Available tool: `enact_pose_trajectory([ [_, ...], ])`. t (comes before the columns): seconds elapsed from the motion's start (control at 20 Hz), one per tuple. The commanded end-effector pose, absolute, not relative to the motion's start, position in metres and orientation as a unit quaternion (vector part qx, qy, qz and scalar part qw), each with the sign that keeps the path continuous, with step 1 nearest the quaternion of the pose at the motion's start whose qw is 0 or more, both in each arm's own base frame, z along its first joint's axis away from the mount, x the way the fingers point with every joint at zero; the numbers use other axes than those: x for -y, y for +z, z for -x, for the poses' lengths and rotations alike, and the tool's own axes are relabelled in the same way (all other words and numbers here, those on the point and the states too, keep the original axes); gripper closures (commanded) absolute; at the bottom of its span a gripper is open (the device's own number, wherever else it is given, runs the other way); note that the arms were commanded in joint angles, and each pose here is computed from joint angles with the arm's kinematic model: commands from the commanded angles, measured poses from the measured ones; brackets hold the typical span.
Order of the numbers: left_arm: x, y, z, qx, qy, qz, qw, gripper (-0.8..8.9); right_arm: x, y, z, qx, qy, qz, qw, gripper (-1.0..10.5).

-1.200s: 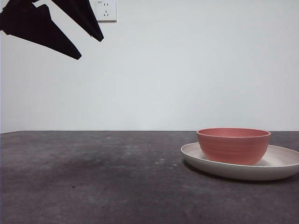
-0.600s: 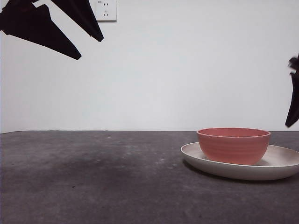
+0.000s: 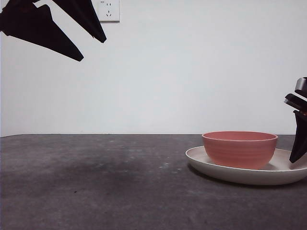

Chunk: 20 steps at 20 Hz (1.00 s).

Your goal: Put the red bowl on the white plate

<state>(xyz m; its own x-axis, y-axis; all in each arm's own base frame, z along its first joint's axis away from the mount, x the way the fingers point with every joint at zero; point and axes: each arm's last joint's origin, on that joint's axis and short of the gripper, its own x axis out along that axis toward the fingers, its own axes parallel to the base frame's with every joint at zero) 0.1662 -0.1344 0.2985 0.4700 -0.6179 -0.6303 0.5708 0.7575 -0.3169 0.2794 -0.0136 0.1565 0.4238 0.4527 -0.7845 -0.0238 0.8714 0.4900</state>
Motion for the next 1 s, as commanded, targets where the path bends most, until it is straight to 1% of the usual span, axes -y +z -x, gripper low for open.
enact_pose_trajectory([
  [0.05,0.137,0.302,-0.167,-0.371,-0.355,0.026,0.858,5.64,0.014,0.155,-0.282,-0.513,0.149,-0.212,0.819,9.4],
  [0.2,0.137,0.302,-0.167,-0.371,-0.355,0.026,0.858,5.65,0.014,0.156,-0.283,-0.51,0.146,-0.217,0.819,9.4],
  [0.45,0.137,0.302,-0.167,-0.372,-0.355,0.026,0.857,5.64,0.012,0.159,-0.286,-0.489,0.184,-0.261,0.812,9.4],
  [0.65,0.137,0.302,-0.167,-0.372,-0.355,0.026,0.857,5.64,0.01,0.161,-0.287,-0.485,0.199,-0.282,0.803,9.4],
  [0.85,0.137,0.302,-0.167,-0.371,-0.355,0.026,0.857,5.64,0.002,0.164,-0.287,-0.487,0.203,-0.281,0.802,9.4],
  [1.0,0.137,0.302,-0.167,-0.371,-0.355,0.026,0.858,5.64,-0.014,0.167,-0.289,-0.486,0.215,-0.275,0.801,9.4],
])
